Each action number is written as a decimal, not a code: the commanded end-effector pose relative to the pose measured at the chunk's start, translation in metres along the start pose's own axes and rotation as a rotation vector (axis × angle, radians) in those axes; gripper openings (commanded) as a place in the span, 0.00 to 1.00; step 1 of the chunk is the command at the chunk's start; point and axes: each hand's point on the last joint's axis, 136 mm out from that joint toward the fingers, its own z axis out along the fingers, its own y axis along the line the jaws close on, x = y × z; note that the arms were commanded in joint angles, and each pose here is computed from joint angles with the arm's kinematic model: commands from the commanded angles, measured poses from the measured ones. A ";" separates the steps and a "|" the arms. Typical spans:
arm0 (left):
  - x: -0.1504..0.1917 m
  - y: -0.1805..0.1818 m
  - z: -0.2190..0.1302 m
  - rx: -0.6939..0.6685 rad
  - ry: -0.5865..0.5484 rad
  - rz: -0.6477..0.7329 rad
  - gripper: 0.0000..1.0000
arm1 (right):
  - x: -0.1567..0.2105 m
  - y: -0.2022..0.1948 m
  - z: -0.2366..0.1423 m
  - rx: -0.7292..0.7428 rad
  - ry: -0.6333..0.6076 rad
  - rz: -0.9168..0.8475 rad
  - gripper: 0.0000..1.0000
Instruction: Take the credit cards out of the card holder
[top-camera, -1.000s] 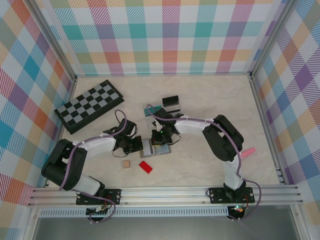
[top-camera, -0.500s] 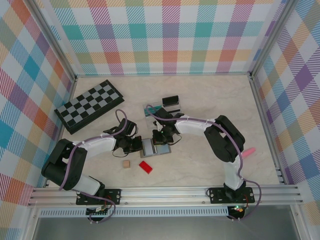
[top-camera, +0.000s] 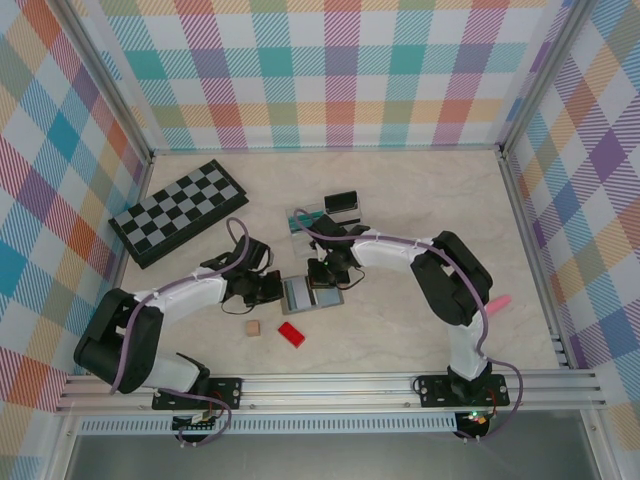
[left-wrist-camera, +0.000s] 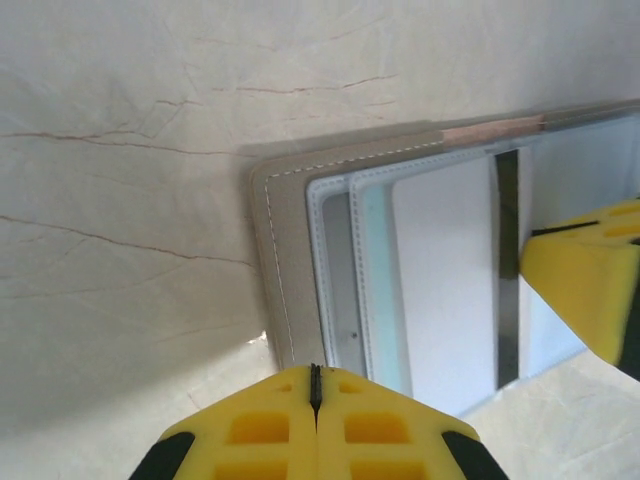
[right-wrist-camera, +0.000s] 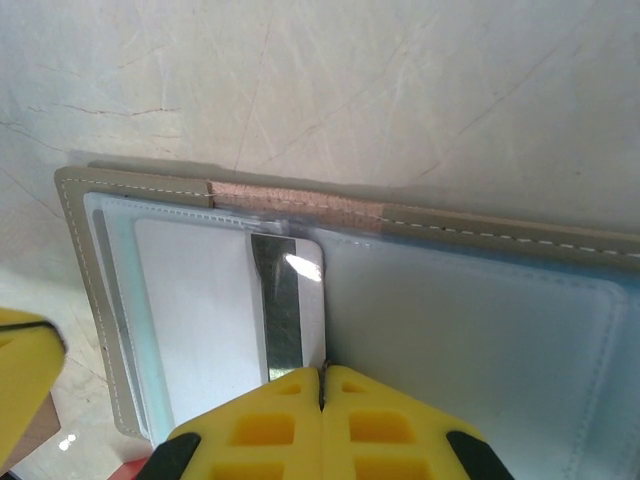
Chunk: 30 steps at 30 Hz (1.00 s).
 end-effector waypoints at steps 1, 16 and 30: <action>-0.011 -0.005 -0.015 0.013 -0.040 0.006 0.00 | -0.004 -0.002 -0.015 0.020 -0.027 -0.018 0.01; -0.006 -0.018 0.019 0.103 0.032 -0.047 0.00 | 0.001 0.006 -0.004 -0.066 0.008 -0.002 0.03; 0.006 0.011 0.031 -0.042 0.077 -0.036 0.00 | 0.004 0.001 0.004 -0.118 0.044 0.036 0.21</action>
